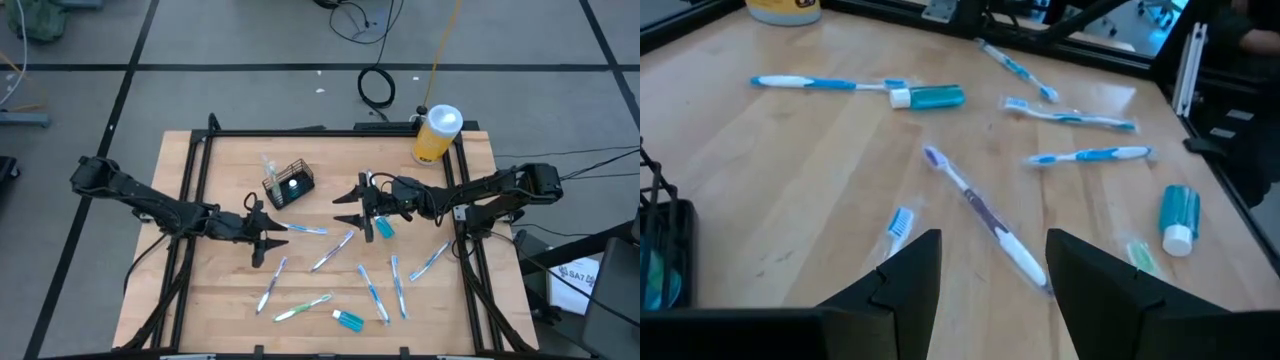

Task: Pick & Place toothbrushing station
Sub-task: Put the blue toothbrush into the black wire organizer

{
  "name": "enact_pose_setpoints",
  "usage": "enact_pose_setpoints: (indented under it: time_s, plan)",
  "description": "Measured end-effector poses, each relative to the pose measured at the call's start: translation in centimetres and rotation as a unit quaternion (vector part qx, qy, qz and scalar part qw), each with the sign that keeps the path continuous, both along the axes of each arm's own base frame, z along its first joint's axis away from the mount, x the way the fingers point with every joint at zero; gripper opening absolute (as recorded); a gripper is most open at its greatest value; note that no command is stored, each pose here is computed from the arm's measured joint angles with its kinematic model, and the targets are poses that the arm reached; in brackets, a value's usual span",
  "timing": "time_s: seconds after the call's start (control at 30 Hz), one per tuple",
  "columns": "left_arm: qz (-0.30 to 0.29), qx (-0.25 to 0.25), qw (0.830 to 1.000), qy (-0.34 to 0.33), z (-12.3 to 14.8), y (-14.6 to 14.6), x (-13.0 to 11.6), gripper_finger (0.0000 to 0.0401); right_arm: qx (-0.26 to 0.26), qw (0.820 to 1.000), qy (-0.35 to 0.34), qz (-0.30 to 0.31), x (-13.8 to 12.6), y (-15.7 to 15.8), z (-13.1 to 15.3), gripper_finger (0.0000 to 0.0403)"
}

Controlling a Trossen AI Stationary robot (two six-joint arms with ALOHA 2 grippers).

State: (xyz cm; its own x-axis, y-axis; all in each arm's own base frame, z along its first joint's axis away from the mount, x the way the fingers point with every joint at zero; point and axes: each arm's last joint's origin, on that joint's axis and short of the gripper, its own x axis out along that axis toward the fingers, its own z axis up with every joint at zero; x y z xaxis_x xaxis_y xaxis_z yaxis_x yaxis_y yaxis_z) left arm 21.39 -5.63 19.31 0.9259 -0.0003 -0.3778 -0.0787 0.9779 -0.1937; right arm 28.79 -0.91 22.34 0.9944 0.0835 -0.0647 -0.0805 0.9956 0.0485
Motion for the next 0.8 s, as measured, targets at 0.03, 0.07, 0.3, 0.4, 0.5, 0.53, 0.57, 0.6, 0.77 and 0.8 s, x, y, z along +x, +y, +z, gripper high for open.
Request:
enact_pose_setpoints:
  time_s: [0.03, 0.07, 0.3, 0.4, 0.5, 0.53, 0.57, 0.6, 0.77, 0.8]
  plan:
    - [0.000, 0.001, 1.000, 0.001, -0.1, 0.0, 0.0, 0.0189, 0.000, 1.000, 0.000, 0.000, 0.0, 0.0, 0.0, 0.0207]
    - [0.000, 0.001, 1.000, 0.003, -0.1, 0.0, 0.1, 0.0189, 0.000, 1.000, 0.000, 0.000, 0.0, 0.0, 0.0, 0.0207]
    - [0.001, 0.005, 1.000, 0.014, -0.6, 0.0, 0.3, 0.0189, 0.000, 1.000, 0.000, 0.002, 0.0, 0.0, 0.0, 0.0207]
    - [0.012, 0.009, 1.000, 0.013, -0.6, 0.0, 0.3, 0.0189, 0.001, 1.000, 0.000, 0.002, 0.0, 0.0, 0.0, 0.0207]
    - [0.029, 0.017, 0.999, 0.010, -0.6, 0.1, 0.3, 0.0189, 0.009, 1.000, 0.002, 0.004, 0.0, 0.2, 0.0, 0.0207]
    - [0.034, 0.019, 0.999, 0.010, -0.6, 0.2, 0.3, 0.0189, 0.012, 1.000, 0.003, 0.004, 0.0, 0.2, 0.0, 0.0207]
    - [0.037, 0.020, 0.999, 0.010, -0.6, 0.2, 0.3, 0.0189, 0.013, 1.000, 0.004, 0.005, 0.0, 0.2, -0.1, 0.0207]
    - [0.039, 0.022, 0.999, 0.009, -0.6, 0.2, 0.3, 0.0189, 0.014, 1.000, 0.005, 0.006, 0.0, 0.2, -0.1, 0.0207]
    - [0.042, 0.023, 0.999, 0.009, -0.6, 0.2, 0.3, 0.0189, -0.001, 0.999, 0.040, 0.004, -0.1, 0.1, -0.8, 0.0207]
    - [0.042, 0.023, 0.999, 0.009, -0.6, 0.2, 0.3, 0.0189, -0.009, 0.999, 0.052, 0.000, -0.1, 0.0, -1.0, 0.0207]
